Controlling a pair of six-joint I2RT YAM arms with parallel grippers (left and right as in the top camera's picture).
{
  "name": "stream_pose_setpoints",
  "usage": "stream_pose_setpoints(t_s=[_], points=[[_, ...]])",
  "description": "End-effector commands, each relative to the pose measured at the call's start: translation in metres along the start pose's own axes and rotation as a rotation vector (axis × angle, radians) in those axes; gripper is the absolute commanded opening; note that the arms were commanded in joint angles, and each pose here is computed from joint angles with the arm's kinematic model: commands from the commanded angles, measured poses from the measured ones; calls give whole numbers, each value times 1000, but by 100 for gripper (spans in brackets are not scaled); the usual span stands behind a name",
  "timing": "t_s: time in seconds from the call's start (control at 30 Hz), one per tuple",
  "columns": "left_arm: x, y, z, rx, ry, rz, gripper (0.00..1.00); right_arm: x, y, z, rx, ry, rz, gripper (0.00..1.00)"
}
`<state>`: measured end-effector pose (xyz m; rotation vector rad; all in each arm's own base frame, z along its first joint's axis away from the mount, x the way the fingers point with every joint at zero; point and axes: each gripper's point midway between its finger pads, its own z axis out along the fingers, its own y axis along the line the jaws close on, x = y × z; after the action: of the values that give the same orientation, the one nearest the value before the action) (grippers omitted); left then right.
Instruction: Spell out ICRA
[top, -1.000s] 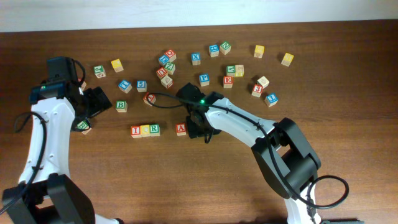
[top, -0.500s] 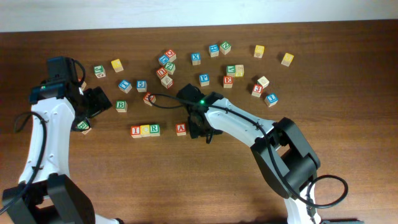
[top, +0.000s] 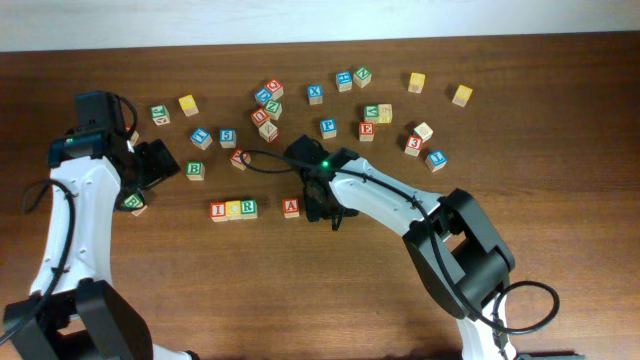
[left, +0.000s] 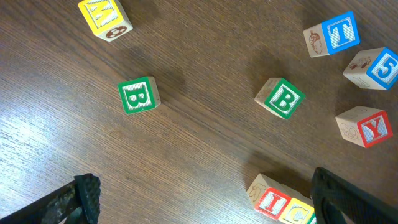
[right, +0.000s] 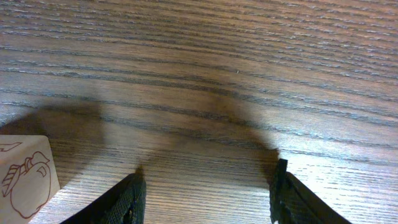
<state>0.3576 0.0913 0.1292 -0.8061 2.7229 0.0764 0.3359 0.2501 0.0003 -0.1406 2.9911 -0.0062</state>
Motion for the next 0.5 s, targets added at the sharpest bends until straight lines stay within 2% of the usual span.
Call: stream_pose_setpoints(t_s=[0.0, 0.3, 0.4, 0.47], points=[[-1, 0, -2, 7, -2, -9, 99, 12, -9, 19, 54, 38, 7, 56], [-1, 0, -2, 7, -2, -9, 99, 12, -9, 19, 48, 42, 27, 56], [-1, 0, -2, 7, -2, -9, 99, 9, -14, 15, 47, 52, 43, 42], [-1, 0, -2, 7, -2, -9, 99, 7, -19, 3, 49, 87, 61, 42]])
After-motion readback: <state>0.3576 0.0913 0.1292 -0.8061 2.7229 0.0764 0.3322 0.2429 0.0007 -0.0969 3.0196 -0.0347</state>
